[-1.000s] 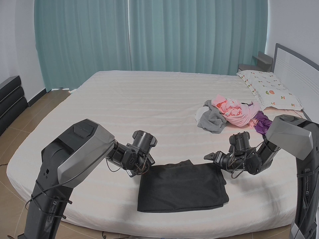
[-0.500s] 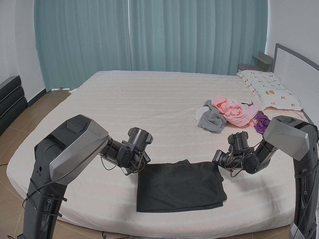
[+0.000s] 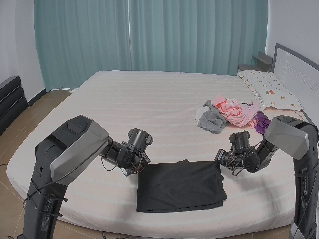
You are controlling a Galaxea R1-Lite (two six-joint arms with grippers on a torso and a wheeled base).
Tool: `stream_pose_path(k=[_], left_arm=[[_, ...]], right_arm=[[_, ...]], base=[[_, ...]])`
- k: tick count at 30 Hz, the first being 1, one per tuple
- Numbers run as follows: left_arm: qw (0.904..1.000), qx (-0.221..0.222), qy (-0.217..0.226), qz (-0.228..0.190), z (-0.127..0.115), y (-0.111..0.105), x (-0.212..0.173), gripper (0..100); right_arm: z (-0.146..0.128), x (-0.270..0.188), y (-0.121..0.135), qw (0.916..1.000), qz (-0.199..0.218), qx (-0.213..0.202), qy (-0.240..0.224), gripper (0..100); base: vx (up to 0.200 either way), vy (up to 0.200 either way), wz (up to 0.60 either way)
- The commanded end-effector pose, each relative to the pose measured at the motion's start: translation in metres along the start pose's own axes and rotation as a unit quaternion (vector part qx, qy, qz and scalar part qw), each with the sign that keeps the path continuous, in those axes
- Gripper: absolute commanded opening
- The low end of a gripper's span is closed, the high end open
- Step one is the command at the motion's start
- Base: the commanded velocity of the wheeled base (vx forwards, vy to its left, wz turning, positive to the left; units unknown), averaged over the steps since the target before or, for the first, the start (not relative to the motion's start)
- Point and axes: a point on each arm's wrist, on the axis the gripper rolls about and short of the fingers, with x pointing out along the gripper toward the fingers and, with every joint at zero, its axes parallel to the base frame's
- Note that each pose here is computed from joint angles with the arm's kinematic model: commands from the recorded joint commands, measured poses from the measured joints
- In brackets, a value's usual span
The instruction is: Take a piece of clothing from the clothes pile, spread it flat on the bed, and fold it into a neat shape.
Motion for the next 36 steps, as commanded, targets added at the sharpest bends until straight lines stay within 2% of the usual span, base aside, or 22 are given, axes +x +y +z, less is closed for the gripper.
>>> stream_pose_path(k=[1,3,4,6,9,11,16,21,27,28,36], left_arm=[[1.0,-0.001,0.001,0.001,0.0,0.001,0.001,0],[1.0,-0.004,0.002,0.0,0.0,0.001,0.0,0],[1.0,-0.004,0.002,0.0,0.0,0.001,0.0,100],[1.0,-0.003,0.008,0.002,-0.001,0.003,-0.001,100],[0.9999,-0.007,0.009,0.007,0.002,0.009,-0.007,100],[0.9999,-0.01,0.01,0.007,0.006,0.012,-0.014,100],[0.9994,-0.016,0.03,0.0,0.011,0.026,-0.041,100],[0.999,-0.018,0.041,0.01,0.008,0.041,-0.062,100],[0.9983,-0.027,0.045,0.023,0.008,0.053,-0.069,100],[0.9983,-0.027,0.045,0.023,0.008,0.053,-0.069,100],[0.998,-0.029,0.048,0.031,0.007,0.058,-0.069,100]], right_arm=[[-0.003,-0.001,0.0,1.0,0.0,-0.001,0.003,100],[-0.003,-0.002,0.0,1.0,0.001,0.0,0.003,100],[-0.003,-0.002,0.0,1.0,0.001,0.0,0.003,100],[-0.001,-0.018,-0.001,0.9999,0.006,0.004,0.009,100],[-0.005,-0.045,-0.003,0.9978,0.058,0.002,0.032,100],[-0.011,-0.056,-0.006,0.9968,0.071,-0.004,0.038,100],[-0.04,-0.08,-0.022,0.9958,0.061,-0.027,0.062,100],[-0.066,-0.098,-0.035,0.9934,0.056,-0.052,0.086,100],[-0.08,-0.101,-0.037,0.9914,0.054,-0.06,0.102,100],[-0.08,-0.101,-0.037,0.9914,0.054,-0.06,0.102,0],[-0.086,-0.112,-0.044,0.9903,0.04,-0.068,0.115,0]], base=[[0.0,0.0,0.0],[0.0,0.0,0.0],[0.0,0.0,0.0],[0.0,0.0,0.0],[0.0,0.0,0.0],[0.0,0.0,0.0],[0.0,0.0,0.0],[0.0,0.0,0.0],[0.0,0.0,0.0],[0.0,0.0,0.0],[0.0,0.0,0.0]])
